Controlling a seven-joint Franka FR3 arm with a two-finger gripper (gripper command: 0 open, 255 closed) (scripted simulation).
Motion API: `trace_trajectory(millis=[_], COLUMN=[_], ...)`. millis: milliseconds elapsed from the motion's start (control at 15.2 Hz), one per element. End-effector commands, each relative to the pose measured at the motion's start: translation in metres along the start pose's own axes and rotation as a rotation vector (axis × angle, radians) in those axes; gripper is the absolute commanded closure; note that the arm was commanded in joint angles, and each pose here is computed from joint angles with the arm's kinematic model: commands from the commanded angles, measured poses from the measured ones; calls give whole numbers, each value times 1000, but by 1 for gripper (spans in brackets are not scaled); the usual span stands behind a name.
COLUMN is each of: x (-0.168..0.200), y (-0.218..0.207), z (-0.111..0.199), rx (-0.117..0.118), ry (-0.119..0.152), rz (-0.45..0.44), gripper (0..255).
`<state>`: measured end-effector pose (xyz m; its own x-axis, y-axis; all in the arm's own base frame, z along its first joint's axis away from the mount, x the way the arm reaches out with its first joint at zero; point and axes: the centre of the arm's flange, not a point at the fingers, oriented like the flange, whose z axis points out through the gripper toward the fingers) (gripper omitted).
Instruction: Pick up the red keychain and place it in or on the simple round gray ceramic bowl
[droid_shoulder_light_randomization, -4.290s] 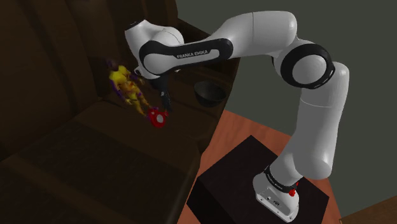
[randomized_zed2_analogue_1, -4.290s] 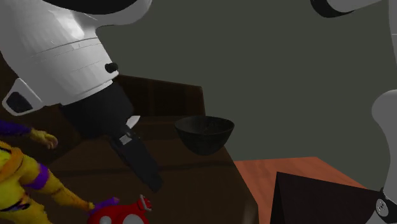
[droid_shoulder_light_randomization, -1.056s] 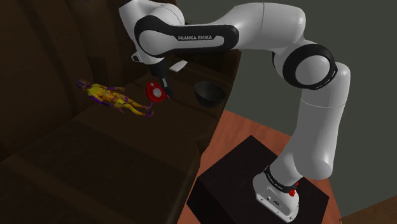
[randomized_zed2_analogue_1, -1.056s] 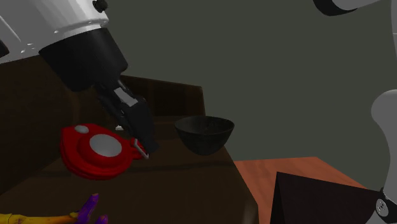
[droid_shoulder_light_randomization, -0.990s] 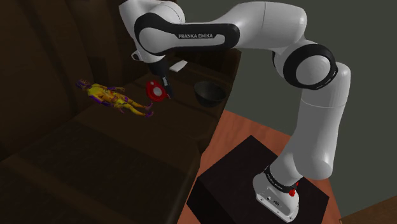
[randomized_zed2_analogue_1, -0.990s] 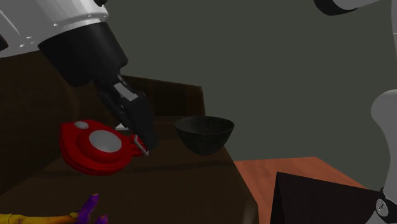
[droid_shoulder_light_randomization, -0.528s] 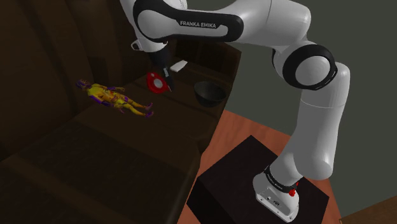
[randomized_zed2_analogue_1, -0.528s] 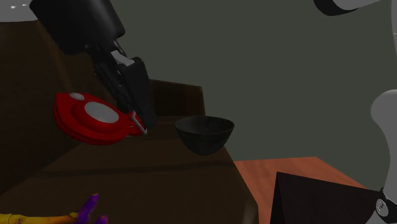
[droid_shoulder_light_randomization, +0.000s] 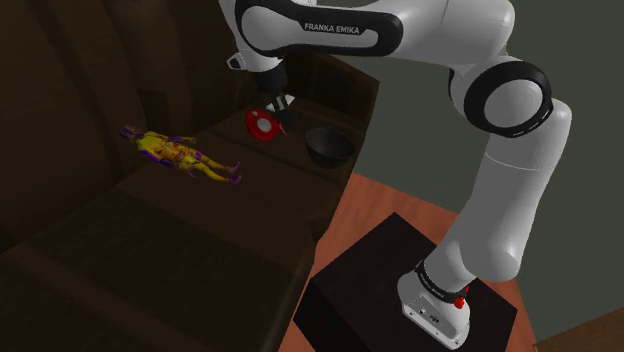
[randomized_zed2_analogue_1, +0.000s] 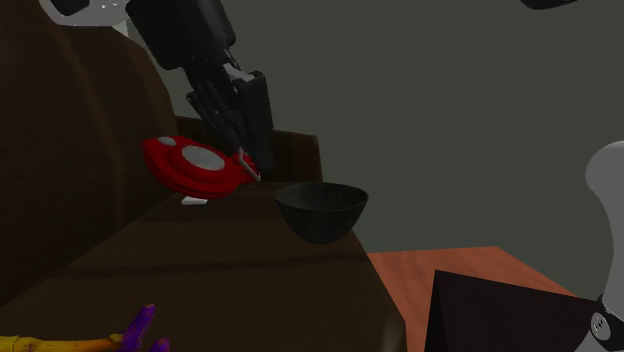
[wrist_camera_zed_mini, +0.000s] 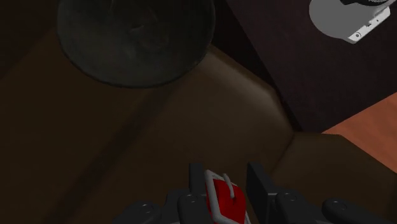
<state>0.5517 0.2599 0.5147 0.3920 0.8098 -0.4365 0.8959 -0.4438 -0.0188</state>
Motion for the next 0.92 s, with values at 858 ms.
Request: trace_trajectory(millis=[858], x=[-165], y=[80], z=[79], rx=[1], ry=[0], rz=[-1], gripper=[255])
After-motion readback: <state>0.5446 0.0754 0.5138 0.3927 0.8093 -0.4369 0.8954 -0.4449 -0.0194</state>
